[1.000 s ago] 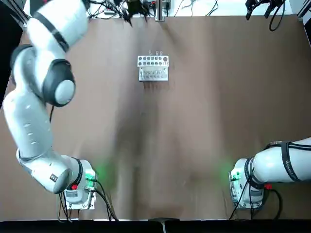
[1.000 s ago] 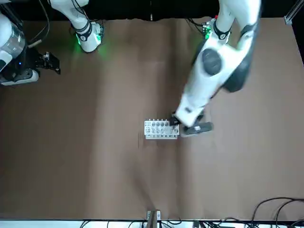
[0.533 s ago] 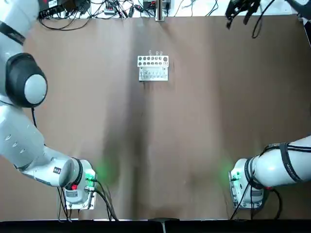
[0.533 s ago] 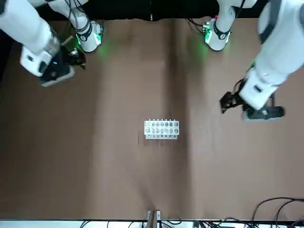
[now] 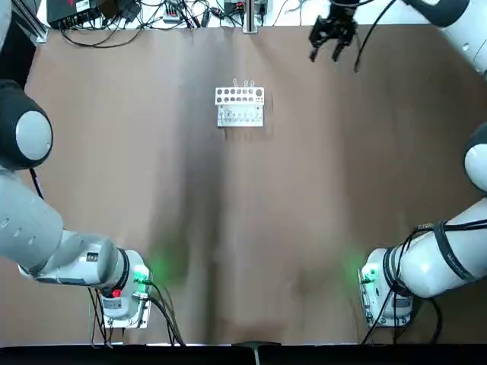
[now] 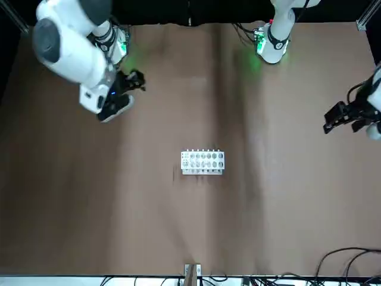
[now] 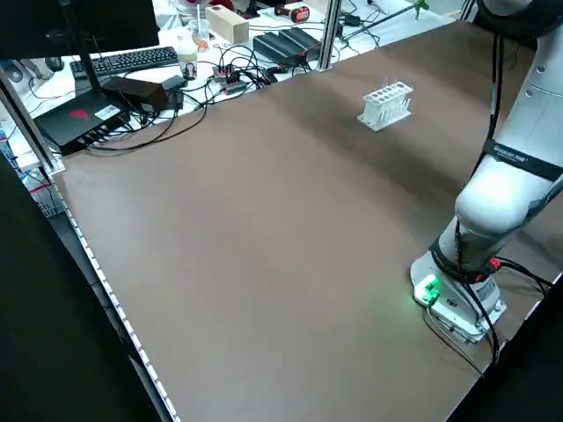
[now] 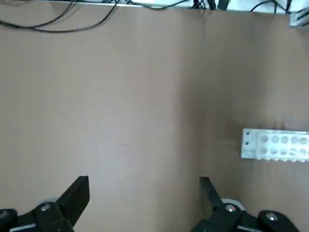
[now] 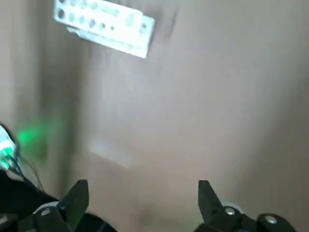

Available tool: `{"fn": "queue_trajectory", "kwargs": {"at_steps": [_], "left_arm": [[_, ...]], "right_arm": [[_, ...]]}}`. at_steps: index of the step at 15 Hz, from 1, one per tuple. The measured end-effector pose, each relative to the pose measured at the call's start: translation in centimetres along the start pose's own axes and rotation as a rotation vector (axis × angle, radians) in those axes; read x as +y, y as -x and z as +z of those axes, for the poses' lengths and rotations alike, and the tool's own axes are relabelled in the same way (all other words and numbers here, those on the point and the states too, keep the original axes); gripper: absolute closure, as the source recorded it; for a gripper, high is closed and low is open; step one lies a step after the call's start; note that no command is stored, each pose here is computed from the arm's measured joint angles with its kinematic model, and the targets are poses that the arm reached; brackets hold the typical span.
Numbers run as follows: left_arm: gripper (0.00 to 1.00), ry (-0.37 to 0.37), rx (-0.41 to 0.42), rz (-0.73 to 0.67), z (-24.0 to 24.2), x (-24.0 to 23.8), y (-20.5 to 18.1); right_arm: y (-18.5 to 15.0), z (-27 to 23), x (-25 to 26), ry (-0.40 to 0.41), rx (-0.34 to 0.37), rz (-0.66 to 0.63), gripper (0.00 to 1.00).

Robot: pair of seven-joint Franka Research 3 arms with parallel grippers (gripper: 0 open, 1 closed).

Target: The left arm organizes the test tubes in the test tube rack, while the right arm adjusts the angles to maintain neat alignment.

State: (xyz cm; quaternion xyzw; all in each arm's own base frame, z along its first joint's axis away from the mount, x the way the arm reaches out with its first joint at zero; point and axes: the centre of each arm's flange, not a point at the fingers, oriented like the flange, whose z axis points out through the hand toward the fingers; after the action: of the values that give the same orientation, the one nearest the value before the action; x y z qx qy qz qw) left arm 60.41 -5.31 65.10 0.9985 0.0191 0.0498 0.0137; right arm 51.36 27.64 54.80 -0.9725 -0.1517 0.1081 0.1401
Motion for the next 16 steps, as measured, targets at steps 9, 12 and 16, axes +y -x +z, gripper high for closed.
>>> {"fn": "queue_trajectory", "kwargs": {"at_steps": [9, 12, 16], "left_arm": [[0.0, -0.01, -0.068, -0.028, -2.0, -5.0, 4.8], [0.0, -0.009, -0.07, -0.025, -1.9, -4.6, 5.1], [0.0, -0.01, -0.072, -0.025, -1.8, -4.7, 5.1]], "right_arm": [[-3.6, 8.0, -14.9, 0.048, 0.104, 0.188, 0.0], [-5.9, 12.1, -18.8, 0.09, 0.197, 0.205, 0.0], [-8.6, 14.3, -19.8, 0.023, 0.31, 0.201, 0.0]]}}
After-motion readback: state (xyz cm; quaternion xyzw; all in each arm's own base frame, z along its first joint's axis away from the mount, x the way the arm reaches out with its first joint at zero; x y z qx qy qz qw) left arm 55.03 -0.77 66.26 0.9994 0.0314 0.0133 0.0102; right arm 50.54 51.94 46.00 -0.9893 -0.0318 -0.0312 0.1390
